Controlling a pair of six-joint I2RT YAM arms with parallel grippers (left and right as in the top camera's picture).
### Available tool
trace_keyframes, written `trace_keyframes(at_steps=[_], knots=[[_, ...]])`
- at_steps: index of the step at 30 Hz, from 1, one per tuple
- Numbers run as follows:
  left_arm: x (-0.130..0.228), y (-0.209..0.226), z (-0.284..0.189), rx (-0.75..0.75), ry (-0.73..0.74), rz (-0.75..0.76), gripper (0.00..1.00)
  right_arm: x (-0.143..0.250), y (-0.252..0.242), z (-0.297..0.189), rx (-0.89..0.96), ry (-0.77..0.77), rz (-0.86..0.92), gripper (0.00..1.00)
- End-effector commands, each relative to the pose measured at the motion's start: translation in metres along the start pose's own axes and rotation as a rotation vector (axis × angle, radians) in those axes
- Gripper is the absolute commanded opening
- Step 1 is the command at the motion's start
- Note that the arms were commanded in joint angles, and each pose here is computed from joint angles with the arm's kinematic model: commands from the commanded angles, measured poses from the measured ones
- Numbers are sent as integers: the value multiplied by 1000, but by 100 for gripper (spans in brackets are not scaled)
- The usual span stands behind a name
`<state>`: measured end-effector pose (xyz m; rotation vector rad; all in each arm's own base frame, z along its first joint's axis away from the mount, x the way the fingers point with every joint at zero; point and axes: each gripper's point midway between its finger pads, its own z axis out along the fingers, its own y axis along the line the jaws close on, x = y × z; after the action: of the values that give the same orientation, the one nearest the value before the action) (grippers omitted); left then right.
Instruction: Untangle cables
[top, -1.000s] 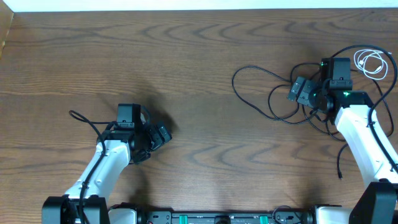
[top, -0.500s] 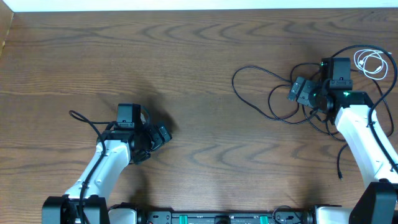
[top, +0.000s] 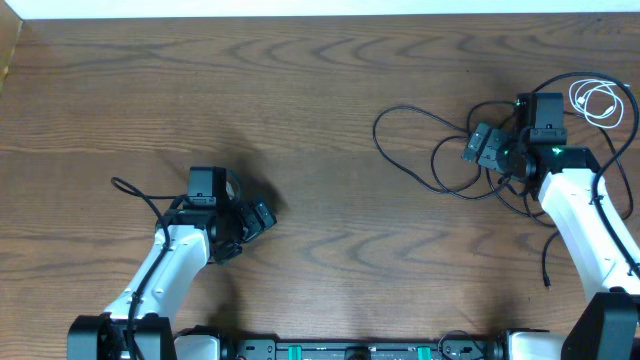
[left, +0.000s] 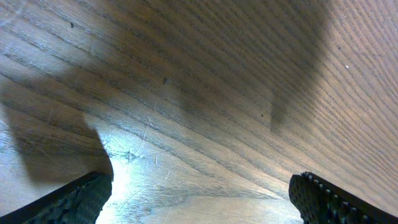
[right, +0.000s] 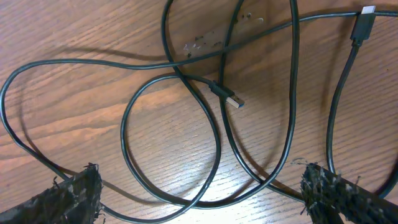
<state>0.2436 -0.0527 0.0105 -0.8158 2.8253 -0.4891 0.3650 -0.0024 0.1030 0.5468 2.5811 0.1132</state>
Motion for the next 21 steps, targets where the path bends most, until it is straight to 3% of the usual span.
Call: trace_keyframes(at_steps=[1, 21], knots=[[6, 16, 8, -61, 15, -12, 98, -7, 2, -8, -1, -28, -11, 99], [6, 16, 8, -61, 15, -12, 98, -6, 1, -7, 3, -22, -11, 99]])
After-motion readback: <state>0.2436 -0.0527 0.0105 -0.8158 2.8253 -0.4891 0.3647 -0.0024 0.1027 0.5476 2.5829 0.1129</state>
